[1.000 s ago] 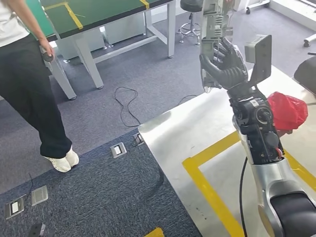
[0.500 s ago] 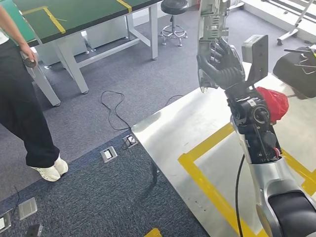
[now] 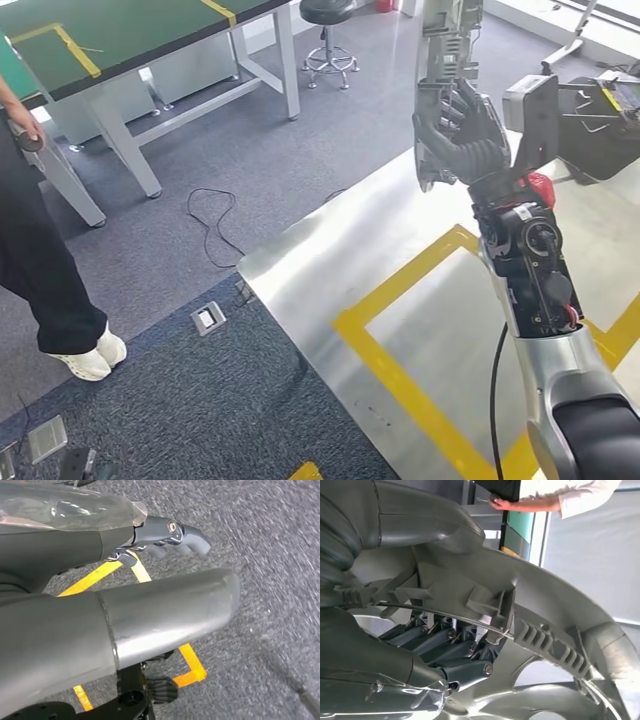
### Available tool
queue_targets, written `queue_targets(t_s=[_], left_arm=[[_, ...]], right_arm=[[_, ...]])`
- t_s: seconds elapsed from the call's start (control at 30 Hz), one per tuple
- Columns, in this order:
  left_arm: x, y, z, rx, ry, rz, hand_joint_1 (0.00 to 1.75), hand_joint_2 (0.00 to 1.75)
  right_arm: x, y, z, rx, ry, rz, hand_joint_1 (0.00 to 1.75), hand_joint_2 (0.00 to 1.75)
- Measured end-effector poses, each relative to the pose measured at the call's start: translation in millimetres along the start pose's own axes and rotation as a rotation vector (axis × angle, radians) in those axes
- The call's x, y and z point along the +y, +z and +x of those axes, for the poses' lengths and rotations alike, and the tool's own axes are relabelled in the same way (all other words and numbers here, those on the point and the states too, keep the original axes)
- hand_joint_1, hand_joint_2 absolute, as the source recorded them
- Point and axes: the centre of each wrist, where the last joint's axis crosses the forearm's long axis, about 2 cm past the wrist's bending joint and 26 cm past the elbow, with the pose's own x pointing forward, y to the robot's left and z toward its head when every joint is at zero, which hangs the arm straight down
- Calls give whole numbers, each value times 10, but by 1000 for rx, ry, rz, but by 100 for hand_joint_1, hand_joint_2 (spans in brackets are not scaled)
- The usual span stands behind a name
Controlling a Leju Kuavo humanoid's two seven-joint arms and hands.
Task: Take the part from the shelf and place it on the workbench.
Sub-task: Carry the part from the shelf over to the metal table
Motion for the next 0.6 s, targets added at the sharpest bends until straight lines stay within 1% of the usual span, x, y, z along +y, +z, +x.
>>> queue_targets(t_s=[0.6], left_arm=[[39, 3, -2, 0, -1, 7, 0, 0]], right_arm=[[-11, 37, -28, 9, 53, -21, 175, 175]])
